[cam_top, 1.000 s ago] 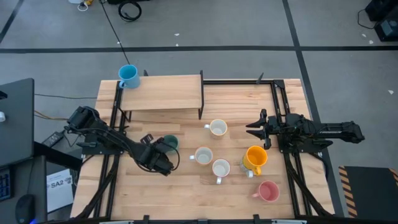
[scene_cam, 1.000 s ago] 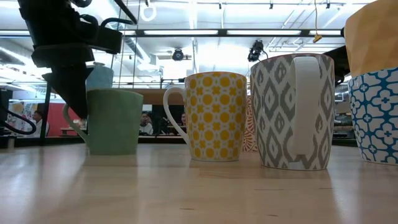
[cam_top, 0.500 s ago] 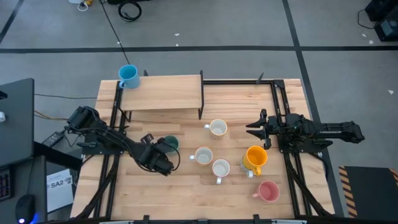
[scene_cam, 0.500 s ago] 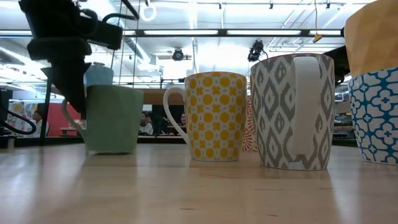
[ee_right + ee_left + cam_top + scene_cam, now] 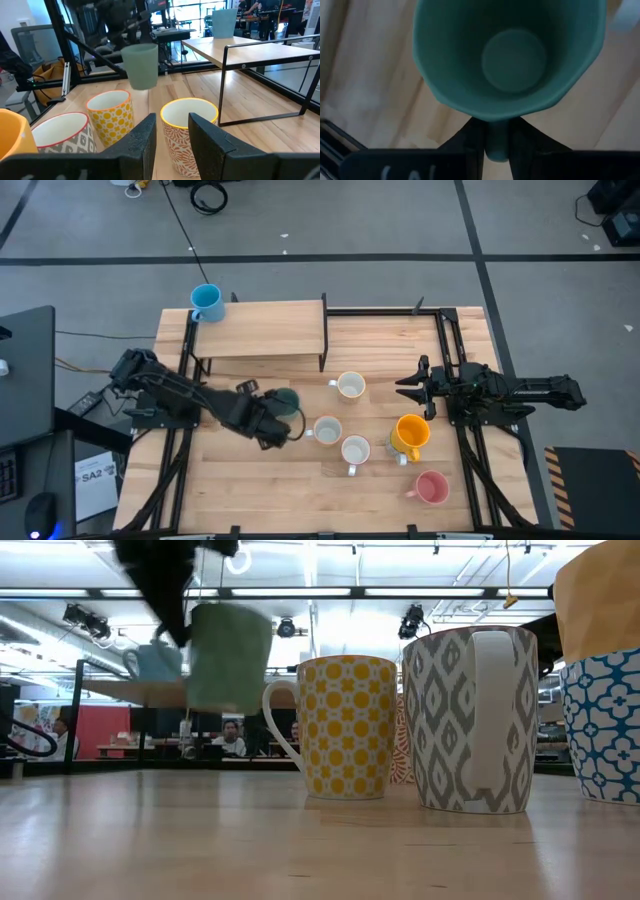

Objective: Place coffee mugs
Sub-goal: Put the green mug on the shelf, then put the yellow mug on the shelf

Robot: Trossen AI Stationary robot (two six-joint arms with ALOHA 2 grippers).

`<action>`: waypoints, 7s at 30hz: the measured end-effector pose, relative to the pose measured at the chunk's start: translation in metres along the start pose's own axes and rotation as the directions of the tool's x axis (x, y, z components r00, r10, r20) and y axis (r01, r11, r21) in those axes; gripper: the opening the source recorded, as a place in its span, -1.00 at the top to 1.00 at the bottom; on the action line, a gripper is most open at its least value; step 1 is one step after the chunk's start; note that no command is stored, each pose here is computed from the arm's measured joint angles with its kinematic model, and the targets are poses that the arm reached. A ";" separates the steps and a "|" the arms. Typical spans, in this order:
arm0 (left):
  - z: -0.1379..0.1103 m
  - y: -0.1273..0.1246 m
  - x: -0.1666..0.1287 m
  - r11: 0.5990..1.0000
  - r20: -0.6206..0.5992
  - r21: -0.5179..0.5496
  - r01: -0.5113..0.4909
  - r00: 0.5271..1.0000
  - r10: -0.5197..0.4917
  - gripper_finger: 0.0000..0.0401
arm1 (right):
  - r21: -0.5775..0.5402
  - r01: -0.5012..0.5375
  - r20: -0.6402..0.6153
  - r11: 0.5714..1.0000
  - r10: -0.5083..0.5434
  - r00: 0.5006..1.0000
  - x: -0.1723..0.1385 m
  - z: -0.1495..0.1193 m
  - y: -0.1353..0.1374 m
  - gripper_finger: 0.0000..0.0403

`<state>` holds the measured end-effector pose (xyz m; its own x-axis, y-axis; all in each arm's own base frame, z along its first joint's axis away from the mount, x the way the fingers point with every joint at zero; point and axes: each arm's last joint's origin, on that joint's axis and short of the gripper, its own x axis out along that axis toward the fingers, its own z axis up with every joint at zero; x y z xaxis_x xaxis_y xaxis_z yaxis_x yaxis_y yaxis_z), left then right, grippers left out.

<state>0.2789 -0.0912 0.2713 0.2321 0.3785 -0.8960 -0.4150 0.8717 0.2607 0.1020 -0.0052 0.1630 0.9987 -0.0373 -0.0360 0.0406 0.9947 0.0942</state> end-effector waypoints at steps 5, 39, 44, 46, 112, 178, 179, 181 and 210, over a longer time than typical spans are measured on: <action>0.030 0.027 -0.015 0.998 0.037 0.049 -0.027 0.999 0.025 0.70 | 0.000 0.000 0.000 1.000 0.000 1.000 0.000 0.000 0.000 0.41; 0.046 0.295 -0.012 0.836 -0.101 -0.515 -0.191 0.982 0.162 0.69 | 0.000 0.000 -0.001 1.000 0.000 1.000 0.000 0.000 0.000 0.41; 0.044 0.301 -0.008 0.825 -0.118 -0.533 -0.189 0.982 0.149 0.69 | 0.000 0.000 -0.001 1.000 0.000 1.000 0.000 0.000 0.000 0.41; 0.042 0.301 -0.004 0.826 -0.132 -0.531 -0.190 0.981 0.141 0.69 | 0.000 0.000 -0.001 1.000 0.000 1.000 0.000 0.000 0.000 0.41; 0.033 0.297 0.022 0.810 -0.223 -0.508 -0.294 0.953 0.206 0.36 | 0.000 0.000 0.000 1.000 0.000 1.000 0.000 0.000 0.000 0.41; 0.065 0.151 -0.064 0.979 0.303 -0.044 0.200 0.936 -0.177 0.13 | 0.498 -0.187 -0.412 0.847 0.420 0.809 0.026 0.103 0.037 0.41; 0.065 0.151 -0.064 0.979 0.303 -0.044 0.200 0.936 -0.177 0.13 | 0.487 -0.188 -0.423 0.853 0.418 0.804 0.027 0.102 0.038 0.41; 0.065 0.151 -0.064 0.979 0.303 -0.044 0.200 0.936 -0.177 0.13 | 0.459 -0.200 -0.443 0.866 0.417 0.793 0.030 0.099 0.041 0.41; 0.065 0.151 -0.064 0.979 0.302 -0.046 0.200 0.937 -0.177 0.13 | 0.337 -0.116 -0.624 0.935 0.313 0.716 0.026 0.080 0.042 0.41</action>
<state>0.2583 0.0362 0.3913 0.5566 0.2945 -0.7768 -0.4002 0.9145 0.0599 0.1321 0.0275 0.2459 0.7078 0.3444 -0.6168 -0.0667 0.9018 0.4270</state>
